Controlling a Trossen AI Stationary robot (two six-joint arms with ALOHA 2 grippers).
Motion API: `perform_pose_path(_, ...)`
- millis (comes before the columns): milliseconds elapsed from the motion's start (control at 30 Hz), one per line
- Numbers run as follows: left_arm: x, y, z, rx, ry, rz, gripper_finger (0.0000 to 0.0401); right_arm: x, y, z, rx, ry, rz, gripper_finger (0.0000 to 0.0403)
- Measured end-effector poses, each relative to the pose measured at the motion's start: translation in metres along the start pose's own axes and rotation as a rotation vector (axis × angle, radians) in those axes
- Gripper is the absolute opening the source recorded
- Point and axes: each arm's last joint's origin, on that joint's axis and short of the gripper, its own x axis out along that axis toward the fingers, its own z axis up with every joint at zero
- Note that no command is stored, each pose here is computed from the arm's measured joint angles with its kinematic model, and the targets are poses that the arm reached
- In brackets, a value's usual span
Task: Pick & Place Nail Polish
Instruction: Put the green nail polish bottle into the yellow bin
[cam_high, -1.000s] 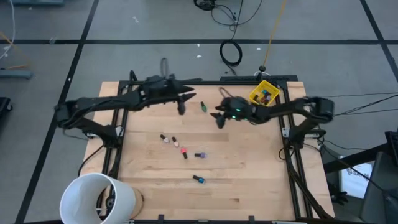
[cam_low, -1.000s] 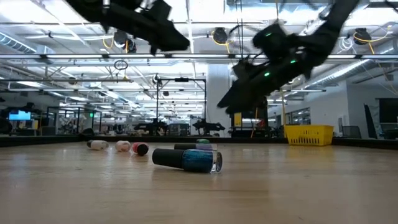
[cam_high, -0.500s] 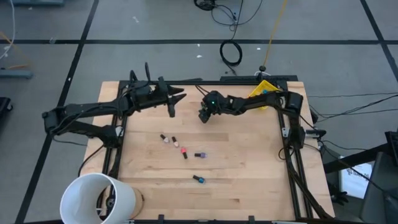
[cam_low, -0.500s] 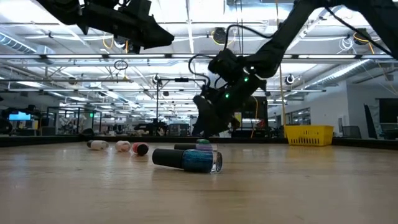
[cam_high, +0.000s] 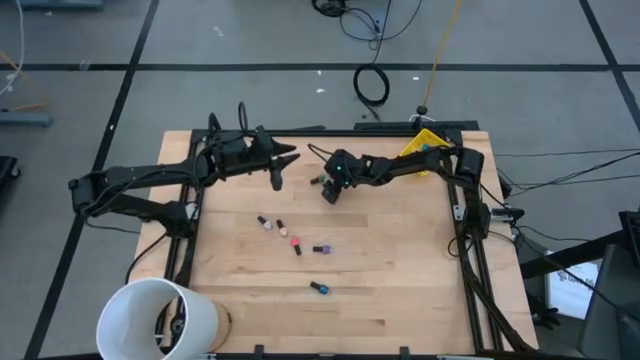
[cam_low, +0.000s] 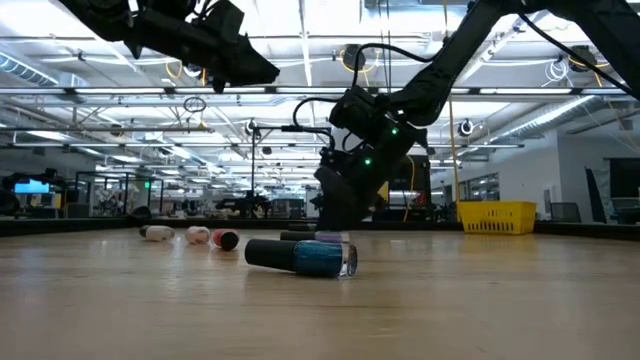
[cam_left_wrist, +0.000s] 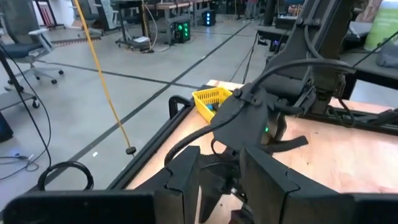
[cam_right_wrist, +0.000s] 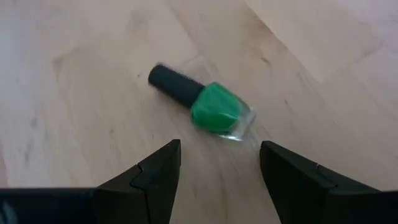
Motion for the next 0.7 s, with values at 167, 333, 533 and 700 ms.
perform_pose_path(167, 0.0, 0.0, -0.0005, 0.005, 0.005, 0.0, 0.0113, 0.0007, 0.0056, -0.0006, -0.21, -0.012, 0.008, 0.021)
perform_pose_path(333, 0.0, 0.0, -0.0021, 0.006, 0.022, 0.0, 0.0113, 0.0007, 0.0083, -0.0007, -0.408, -0.018, 0.011, 0.021)
perform_pose_path(533, -0.0001, -0.0001, -0.0047, 0.011, 0.049, -0.001, 0.0113, -0.0024, 0.0087, 0.0023, -0.524, -0.035, 0.005, 0.021)
perform_pose_path(700, -0.0001, -0.0001, -0.0056, 0.018, 0.058, -0.001, 0.0113, -0.004, 0.0102, 0.0071, -0.584, -0.084, 0.005, 0.021)
